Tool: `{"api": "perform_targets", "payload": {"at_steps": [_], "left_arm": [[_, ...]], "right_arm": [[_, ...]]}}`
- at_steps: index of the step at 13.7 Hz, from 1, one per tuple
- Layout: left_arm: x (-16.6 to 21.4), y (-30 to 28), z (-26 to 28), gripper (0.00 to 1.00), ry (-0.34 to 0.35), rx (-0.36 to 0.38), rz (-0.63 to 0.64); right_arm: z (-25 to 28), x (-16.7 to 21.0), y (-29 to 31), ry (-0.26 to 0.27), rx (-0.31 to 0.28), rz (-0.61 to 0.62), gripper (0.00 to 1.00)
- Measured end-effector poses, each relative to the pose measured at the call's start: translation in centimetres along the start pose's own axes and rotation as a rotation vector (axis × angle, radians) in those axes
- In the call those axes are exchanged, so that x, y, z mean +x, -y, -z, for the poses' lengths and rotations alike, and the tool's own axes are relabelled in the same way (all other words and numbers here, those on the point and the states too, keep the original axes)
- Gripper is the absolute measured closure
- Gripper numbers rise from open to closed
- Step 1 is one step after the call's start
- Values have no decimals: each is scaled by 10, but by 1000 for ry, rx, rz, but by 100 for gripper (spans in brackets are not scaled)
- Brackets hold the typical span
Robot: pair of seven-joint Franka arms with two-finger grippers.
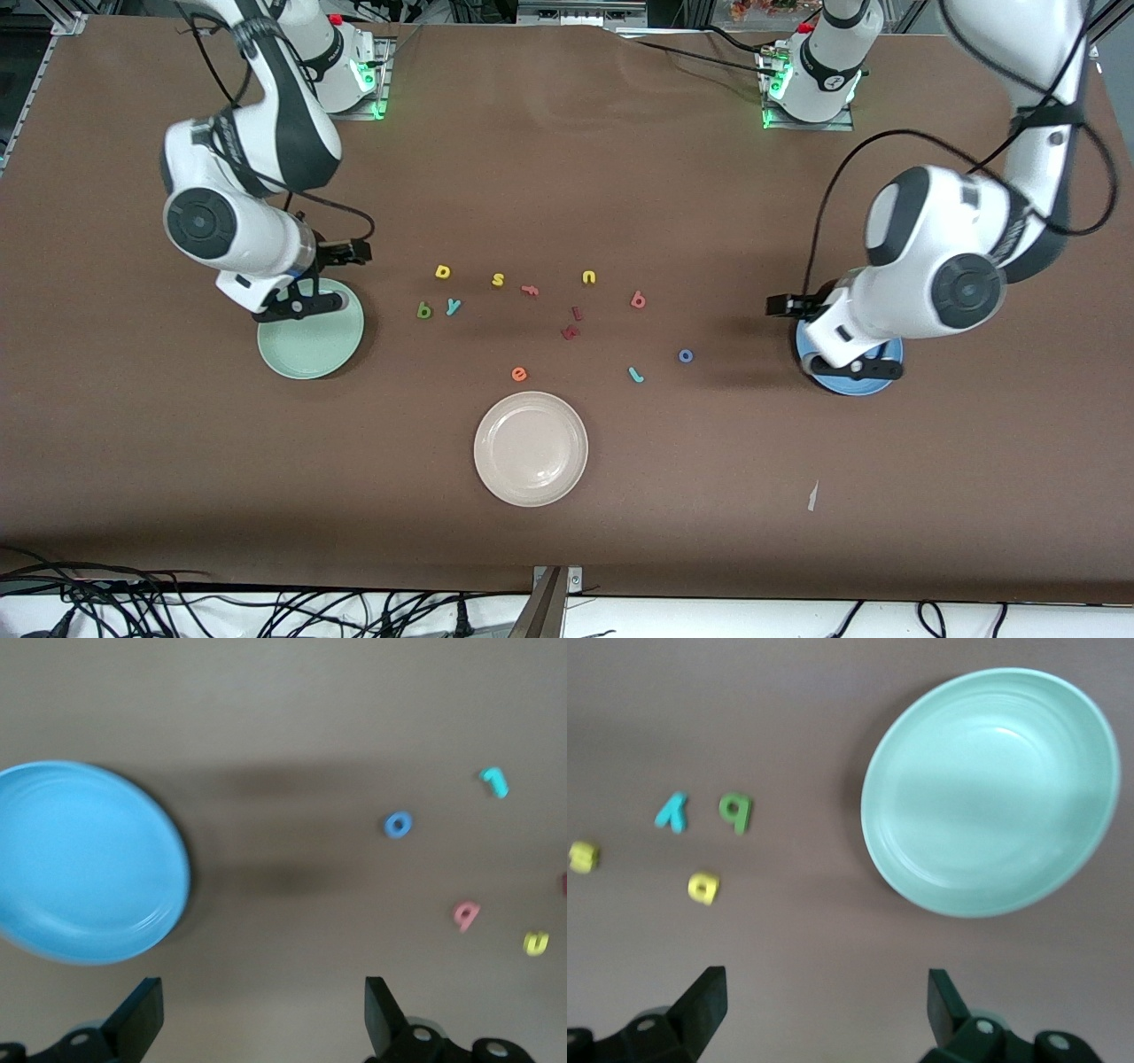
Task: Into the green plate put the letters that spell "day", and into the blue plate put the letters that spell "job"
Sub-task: 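Reach the right gripper to green letter while the left gripper reaches blue o, then grasp the green letter with the right gripper while the left gripper grasps blue o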
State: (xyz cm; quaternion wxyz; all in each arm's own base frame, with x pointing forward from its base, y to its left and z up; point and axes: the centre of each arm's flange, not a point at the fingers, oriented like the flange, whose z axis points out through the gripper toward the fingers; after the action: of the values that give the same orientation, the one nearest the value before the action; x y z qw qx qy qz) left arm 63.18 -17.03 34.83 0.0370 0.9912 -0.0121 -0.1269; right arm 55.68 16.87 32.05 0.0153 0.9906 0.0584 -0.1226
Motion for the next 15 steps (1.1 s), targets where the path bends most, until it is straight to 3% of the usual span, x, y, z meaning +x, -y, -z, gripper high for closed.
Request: {"api": "perform_targets", "payload": {"at_steps": [4, 7, 8, 10, 14, 15], "left_arm": [[14, -53, -62, 0, -88, -4, 50], [17, -85, -113, 0, -127, -8, 81], [18, -94, -129, 0, -142, -11, 88], [17, -106, -154, 0, -173, -18, 91], [13, -110, -168, 4, -182, -9, 77], [13, -109, -169, 9, -182, -4, 75]], "right_arm": [[-55, 13, 60, -65, 0, -213, 0], [-99, 5, 62, -159, 36, -259, 1], [-115, -2, 58, -181, 44, -269, 7], [-128, -9, 54, -191, 49, -277, 30], [-120, -7, 66, -225, 62, -263, 34], [-119, -6, 69, -232, 65, -262, 34]]}}
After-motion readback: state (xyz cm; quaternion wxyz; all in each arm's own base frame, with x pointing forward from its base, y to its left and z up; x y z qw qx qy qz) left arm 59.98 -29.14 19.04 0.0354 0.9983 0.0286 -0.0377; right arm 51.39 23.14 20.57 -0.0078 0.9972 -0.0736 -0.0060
